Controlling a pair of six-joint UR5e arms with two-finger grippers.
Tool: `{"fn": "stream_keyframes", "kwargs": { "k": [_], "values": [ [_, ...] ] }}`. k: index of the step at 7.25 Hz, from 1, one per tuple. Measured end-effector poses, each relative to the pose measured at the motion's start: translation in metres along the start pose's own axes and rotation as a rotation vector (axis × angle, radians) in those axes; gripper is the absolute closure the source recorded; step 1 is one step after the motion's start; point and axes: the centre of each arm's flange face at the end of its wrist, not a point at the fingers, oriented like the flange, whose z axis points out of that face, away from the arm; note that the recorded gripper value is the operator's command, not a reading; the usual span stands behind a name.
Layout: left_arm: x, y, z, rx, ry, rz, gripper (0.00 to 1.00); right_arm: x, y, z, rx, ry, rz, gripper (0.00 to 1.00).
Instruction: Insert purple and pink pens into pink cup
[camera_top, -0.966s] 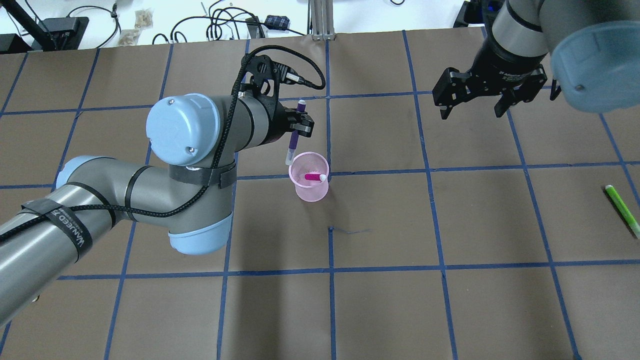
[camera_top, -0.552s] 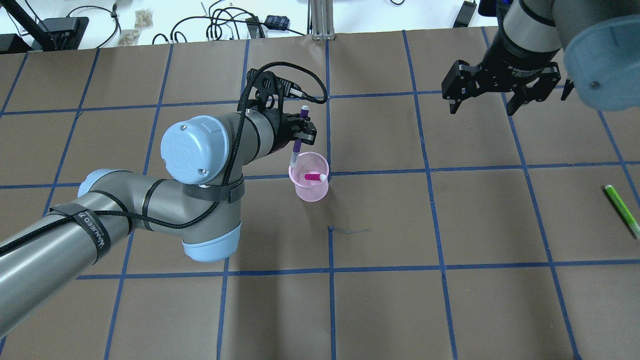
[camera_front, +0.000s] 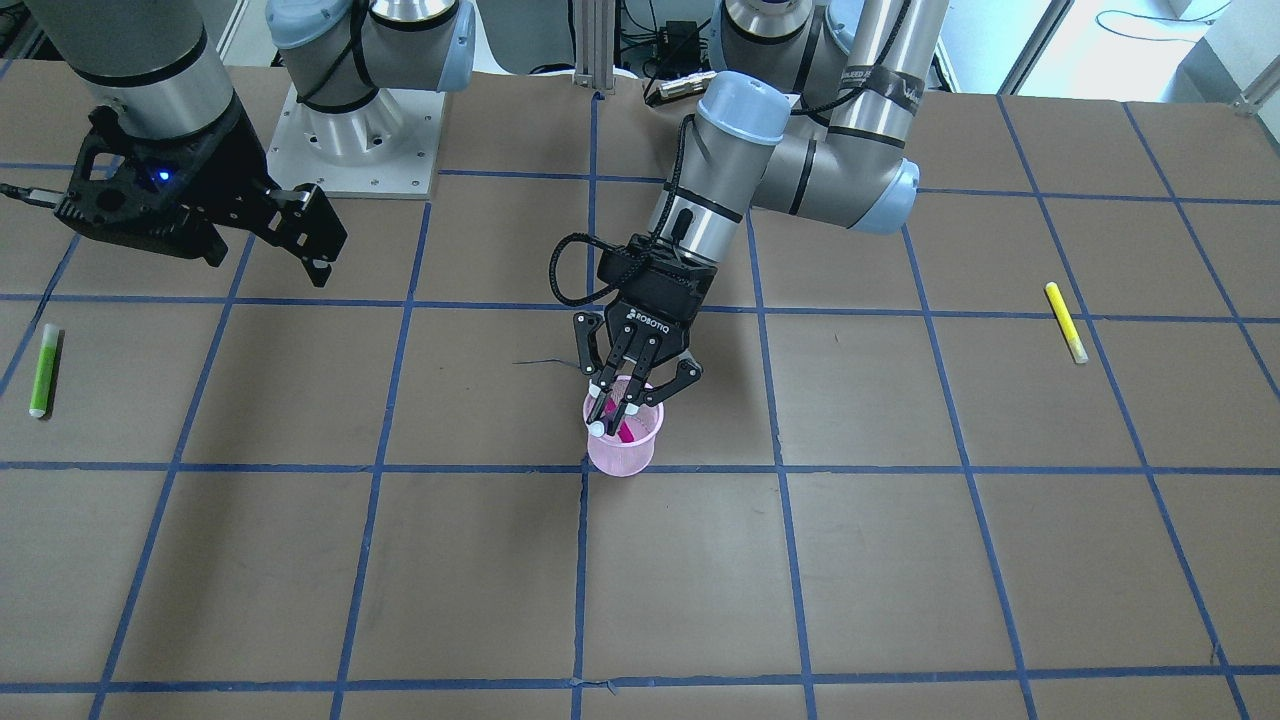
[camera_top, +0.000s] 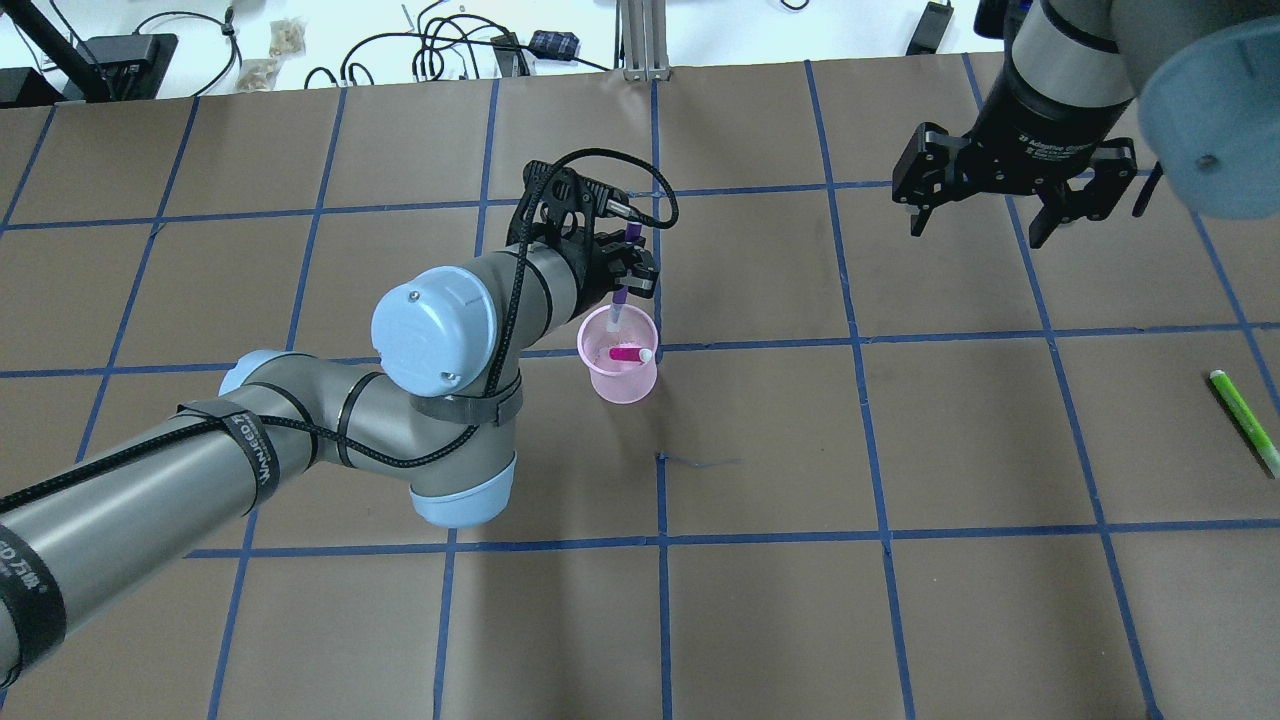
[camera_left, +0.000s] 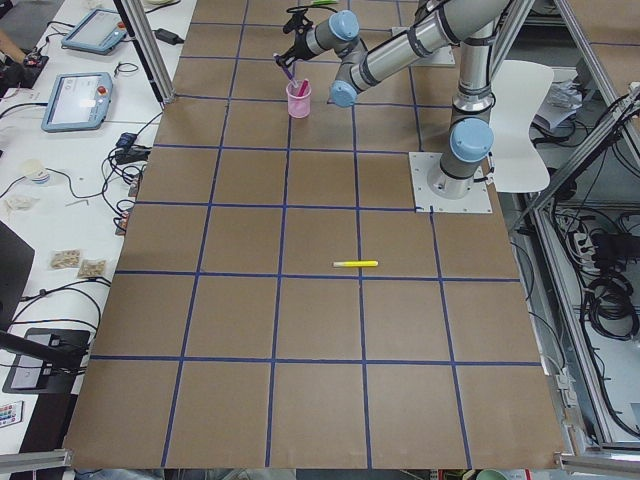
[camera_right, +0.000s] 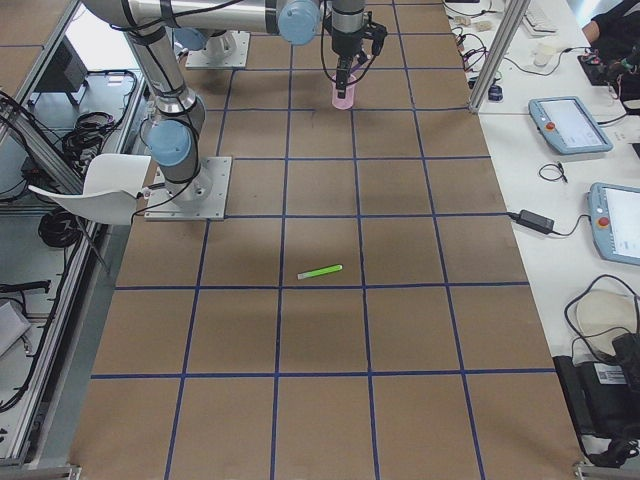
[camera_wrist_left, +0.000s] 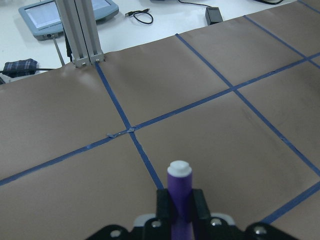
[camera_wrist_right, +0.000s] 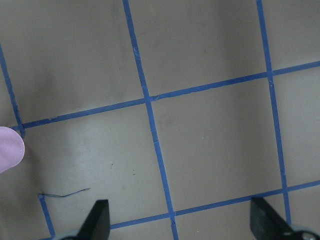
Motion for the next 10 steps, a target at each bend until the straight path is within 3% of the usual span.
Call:
{"fn": "stream_keyframes", "kwargs": {
  "k": [5,7,8,9,10],
  "values": [
    [0.001,0.024,0.008,-0.019,0.0,0.001,1.0,-0.001,0.007,-0.01,0.012,-0.003,0.031,0.0],
    [0.0,0.033,0.012,-0.039,-0.004,-0.002,0.86,-0.011,0.013,-0.011,0.011,-0.005,0.021,0.0],
    [-0.001,0.037,0.013,-0.049,-0.017,-0.003,0.53,-0.016,0.015,-0.01,0.01,-0.003,0.011,0.0],
    [-0.002,0.041,0.014,-0.059,-0.032,-0.003,0.08,-0.017,0.016,-0.009,0.01,0.0,0.006,0.0],
    [-0.003,0.044,0.017,-0.069,-0.038,-0.005,0.0,-0.018,0.016,-0.009,0.011,0.0,0.004,0.0]
  ]
}}
